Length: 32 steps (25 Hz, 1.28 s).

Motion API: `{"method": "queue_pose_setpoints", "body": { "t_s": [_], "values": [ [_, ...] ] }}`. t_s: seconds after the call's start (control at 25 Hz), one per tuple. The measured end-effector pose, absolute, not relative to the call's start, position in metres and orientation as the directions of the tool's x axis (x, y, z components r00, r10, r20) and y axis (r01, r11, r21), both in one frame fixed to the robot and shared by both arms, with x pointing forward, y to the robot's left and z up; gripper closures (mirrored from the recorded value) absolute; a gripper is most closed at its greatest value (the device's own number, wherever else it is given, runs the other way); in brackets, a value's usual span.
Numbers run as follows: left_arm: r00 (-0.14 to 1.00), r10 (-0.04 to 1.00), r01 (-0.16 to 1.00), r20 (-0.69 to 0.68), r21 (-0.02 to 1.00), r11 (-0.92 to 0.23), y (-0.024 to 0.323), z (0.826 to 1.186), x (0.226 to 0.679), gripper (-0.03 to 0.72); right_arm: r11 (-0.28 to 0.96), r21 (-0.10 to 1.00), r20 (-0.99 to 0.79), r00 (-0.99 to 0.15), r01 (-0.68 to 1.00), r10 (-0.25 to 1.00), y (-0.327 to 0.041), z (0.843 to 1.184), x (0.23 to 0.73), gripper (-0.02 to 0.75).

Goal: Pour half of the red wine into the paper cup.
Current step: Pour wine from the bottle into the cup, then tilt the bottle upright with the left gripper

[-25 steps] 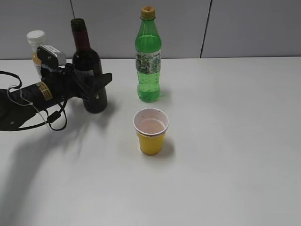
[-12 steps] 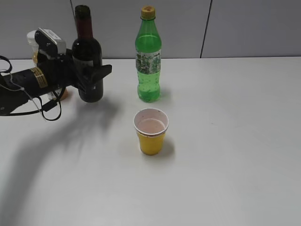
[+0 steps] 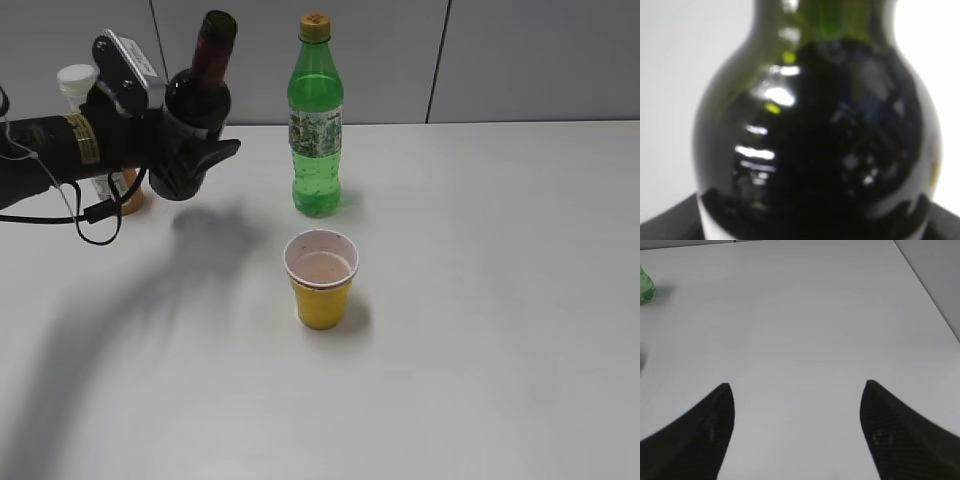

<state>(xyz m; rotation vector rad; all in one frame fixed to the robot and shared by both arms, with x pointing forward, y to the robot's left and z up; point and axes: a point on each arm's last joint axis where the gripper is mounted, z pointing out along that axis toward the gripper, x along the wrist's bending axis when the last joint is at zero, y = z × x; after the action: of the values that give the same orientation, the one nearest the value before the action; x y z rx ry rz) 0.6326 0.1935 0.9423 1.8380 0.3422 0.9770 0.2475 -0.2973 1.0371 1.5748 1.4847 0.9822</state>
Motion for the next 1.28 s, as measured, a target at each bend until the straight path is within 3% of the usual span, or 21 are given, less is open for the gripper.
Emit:
{"method": "queue_pose_setpoints", "body": {
  "t_s": [0.4,0.84,1.28],
  "values": [
    [0.613,0.378,-0.322,0.693,0.657,-0.682,0.174,0.932,0.626,0.143,-0.050,0.903,0.039,0.034,0.426,0.999,-0.297,1.037,0.248,0.148],
    [0.624,0.216,-0.335,0.751,0.508,-0.794,0.174,0.921,0.624,0.143,-0.050,0.903,0.039,0.034,0.426,0.999,-0.297,1.037,0.248,0.148],
    [0.620,0.111,-0.390,0.777,0.428,-0.815,0.160,0.917,0.618,0.143,-0.050,0.903,0.039,0.034,0.426,0.999,-0.297,1.037,0.248,0.148]
  ]
}}
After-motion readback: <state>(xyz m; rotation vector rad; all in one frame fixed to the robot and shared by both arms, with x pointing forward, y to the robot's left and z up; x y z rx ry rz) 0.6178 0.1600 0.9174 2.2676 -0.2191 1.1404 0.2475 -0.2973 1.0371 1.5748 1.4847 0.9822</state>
